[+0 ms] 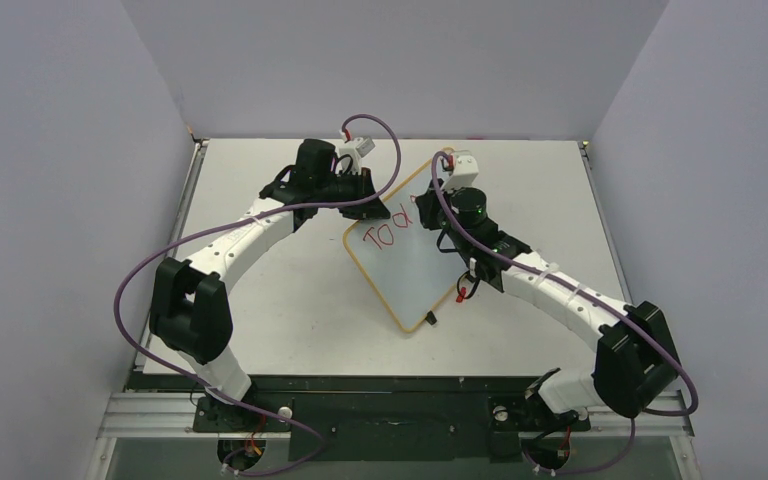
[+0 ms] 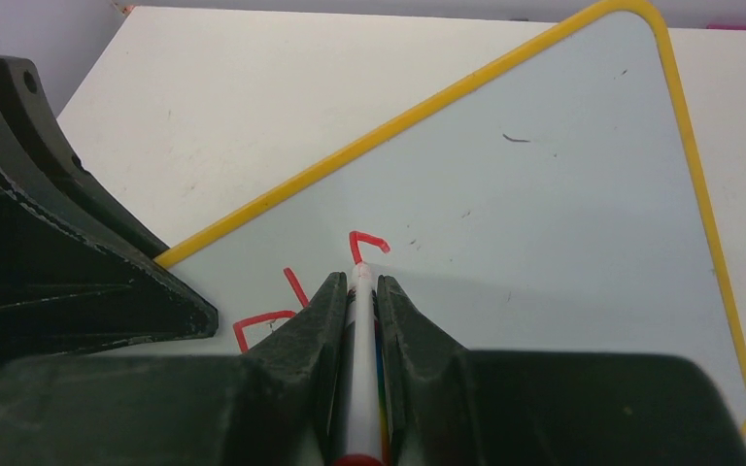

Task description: Write a sentence on the whiteboard

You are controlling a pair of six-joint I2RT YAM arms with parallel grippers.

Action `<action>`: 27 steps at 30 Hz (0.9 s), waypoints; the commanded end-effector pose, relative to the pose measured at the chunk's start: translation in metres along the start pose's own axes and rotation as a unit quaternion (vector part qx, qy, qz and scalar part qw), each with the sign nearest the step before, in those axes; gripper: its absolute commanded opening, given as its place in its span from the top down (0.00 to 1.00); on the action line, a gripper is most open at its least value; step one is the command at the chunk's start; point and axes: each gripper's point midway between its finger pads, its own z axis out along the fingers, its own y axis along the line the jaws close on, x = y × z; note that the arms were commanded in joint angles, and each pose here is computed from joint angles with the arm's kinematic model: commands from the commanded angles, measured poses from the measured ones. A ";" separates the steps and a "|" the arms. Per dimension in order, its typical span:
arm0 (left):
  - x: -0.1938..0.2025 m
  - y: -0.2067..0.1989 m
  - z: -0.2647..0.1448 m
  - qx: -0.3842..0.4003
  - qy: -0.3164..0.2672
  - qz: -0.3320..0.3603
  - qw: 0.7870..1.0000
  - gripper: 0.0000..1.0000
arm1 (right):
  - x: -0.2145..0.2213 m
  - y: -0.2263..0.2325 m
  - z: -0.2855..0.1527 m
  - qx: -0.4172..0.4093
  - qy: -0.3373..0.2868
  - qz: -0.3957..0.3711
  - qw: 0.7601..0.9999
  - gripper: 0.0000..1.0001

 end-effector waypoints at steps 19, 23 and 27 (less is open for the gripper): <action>-0.005 -0.006 -0.003 -0.010 -0.011 0.056 0.998 1.00 | 0.001 -0.008 -0.003 0.025 0.001 -0.009 1.000 1.00; -0.005 -0.006 -0.004 -0.010 -0.011 0.057 0.998 1.00 | -0.007 -0.006 0.002 0.027 -0.002 -0.013 1.000 1.00; -0.005 -0.006 -0.004 -0.010 -0.011 0.057 0.998 1.00 | -0.014 -0.003 0.006 0.025 -0.007 -0.014 1.000 1.00</action>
